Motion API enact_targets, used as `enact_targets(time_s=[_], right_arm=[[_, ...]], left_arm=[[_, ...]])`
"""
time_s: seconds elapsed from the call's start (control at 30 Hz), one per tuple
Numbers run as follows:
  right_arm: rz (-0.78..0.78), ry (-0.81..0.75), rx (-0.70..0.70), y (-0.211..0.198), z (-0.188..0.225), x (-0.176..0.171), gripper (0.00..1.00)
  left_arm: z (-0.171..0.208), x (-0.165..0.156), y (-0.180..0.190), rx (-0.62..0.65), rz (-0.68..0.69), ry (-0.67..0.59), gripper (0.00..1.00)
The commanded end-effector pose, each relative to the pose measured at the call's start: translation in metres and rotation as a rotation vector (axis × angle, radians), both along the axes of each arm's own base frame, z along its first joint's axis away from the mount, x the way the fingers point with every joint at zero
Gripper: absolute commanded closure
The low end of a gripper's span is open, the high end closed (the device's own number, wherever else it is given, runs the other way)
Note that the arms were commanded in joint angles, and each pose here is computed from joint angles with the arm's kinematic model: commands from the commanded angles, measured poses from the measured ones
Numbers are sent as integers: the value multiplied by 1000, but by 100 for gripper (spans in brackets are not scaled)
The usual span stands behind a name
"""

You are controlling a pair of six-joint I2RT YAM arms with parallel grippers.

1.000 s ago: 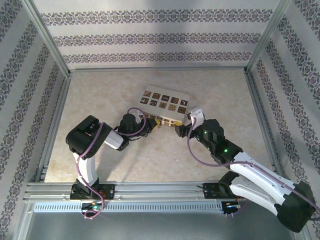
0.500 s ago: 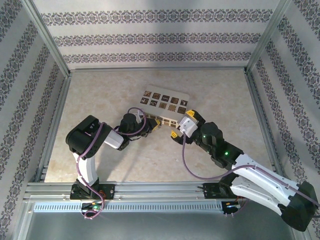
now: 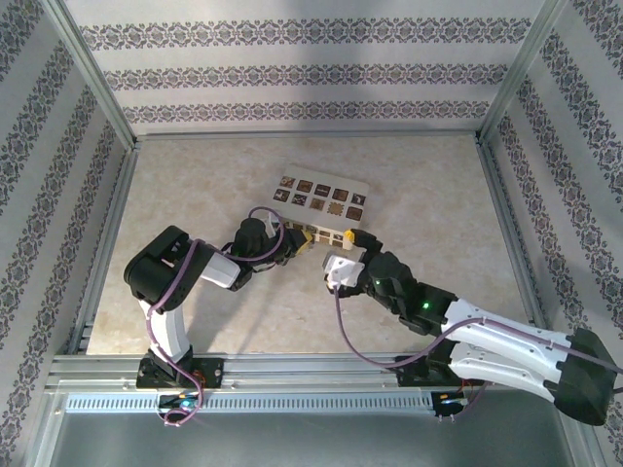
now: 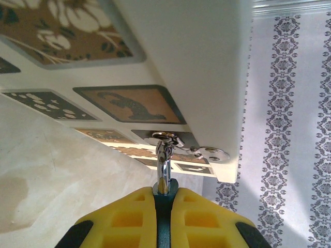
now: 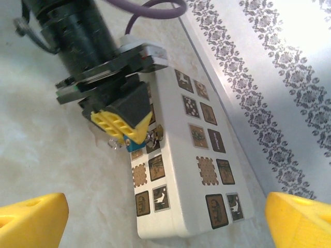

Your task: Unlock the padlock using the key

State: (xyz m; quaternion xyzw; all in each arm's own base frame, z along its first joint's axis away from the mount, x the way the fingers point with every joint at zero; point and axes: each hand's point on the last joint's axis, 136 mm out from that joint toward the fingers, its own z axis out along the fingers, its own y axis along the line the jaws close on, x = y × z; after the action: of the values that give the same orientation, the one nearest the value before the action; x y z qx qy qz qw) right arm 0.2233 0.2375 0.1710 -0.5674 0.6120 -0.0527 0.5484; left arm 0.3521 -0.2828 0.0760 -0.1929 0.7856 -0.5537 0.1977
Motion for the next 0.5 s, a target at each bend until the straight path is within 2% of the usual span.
enact_targets(time_s=[0.0,0.47], right_arm=[[-21,-47,-68,-5,-12,4,7],[-13,-42,-122,7,-56,12,17]], left_arm=[[34,-1,-17,-44,-46,-78,93],[42,-5,-24,-59,-39,-53,93]])
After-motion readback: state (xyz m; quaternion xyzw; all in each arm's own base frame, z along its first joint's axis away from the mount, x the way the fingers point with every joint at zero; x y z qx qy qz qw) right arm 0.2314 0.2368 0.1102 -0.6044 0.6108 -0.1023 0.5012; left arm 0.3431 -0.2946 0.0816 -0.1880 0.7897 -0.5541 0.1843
